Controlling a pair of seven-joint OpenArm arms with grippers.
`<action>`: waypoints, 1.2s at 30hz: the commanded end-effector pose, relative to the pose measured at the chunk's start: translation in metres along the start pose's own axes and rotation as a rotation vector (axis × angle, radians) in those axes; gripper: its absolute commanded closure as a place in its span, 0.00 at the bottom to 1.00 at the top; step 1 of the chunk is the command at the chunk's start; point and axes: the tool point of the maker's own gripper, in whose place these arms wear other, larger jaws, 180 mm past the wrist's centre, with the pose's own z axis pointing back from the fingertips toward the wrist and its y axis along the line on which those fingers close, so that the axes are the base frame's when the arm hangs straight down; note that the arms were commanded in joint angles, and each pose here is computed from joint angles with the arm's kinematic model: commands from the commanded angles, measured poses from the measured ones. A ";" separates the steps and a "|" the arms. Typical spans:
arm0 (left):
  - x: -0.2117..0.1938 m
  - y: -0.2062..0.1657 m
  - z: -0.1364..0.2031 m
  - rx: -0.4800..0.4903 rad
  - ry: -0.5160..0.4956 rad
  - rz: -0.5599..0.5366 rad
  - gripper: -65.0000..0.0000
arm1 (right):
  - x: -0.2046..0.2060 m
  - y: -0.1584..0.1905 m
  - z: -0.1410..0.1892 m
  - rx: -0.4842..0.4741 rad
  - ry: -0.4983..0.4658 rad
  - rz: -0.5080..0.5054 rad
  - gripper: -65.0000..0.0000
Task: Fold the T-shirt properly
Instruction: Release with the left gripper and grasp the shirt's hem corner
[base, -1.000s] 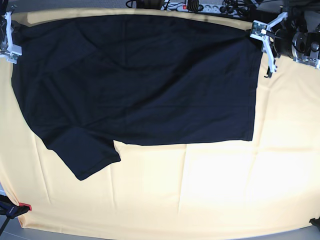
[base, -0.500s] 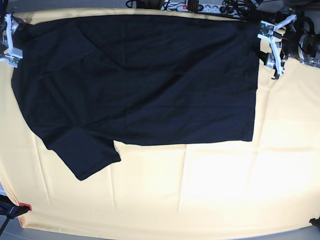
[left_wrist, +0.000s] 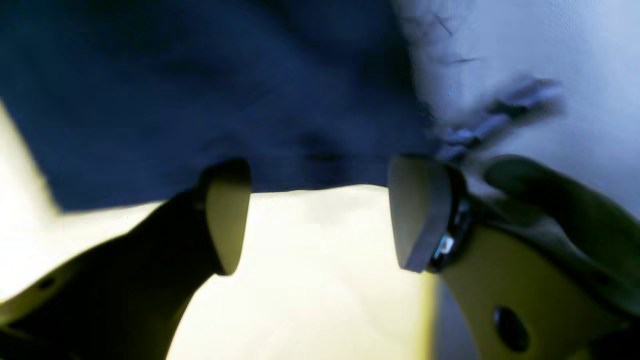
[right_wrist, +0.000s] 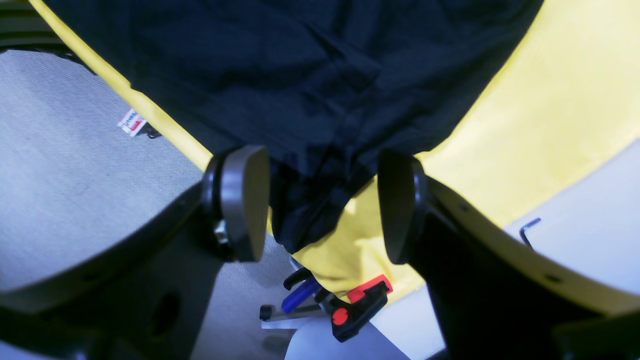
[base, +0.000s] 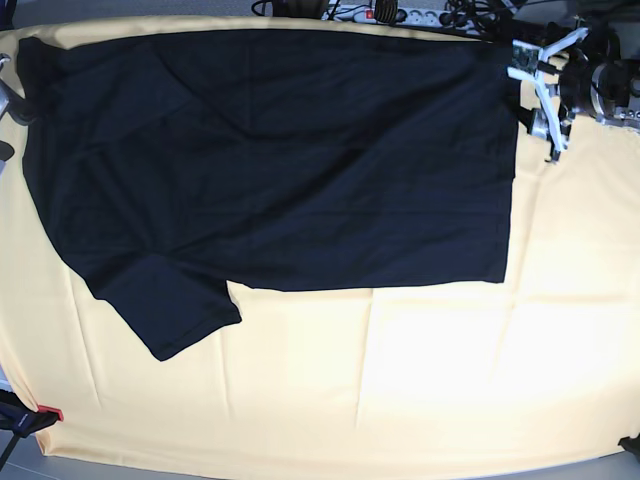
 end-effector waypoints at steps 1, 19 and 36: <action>-0.002 0.025 0.009 0.101 0.020 0.011 0.33 | 0.000 -0.010 0.005 -0.046 0.020 0.023 0.44; -0.130 0.246 0.009 0.929 -0.266 1.102 0.33 | -0.014 -0.067 0.009 -0.290 0.017 -0.076 0.44; -0.098 0.209 -0.079 0.351 -0.746 1.542 0.33 | -0.017 -0.072 0.008 -0.290 0.003 -0.105 0.44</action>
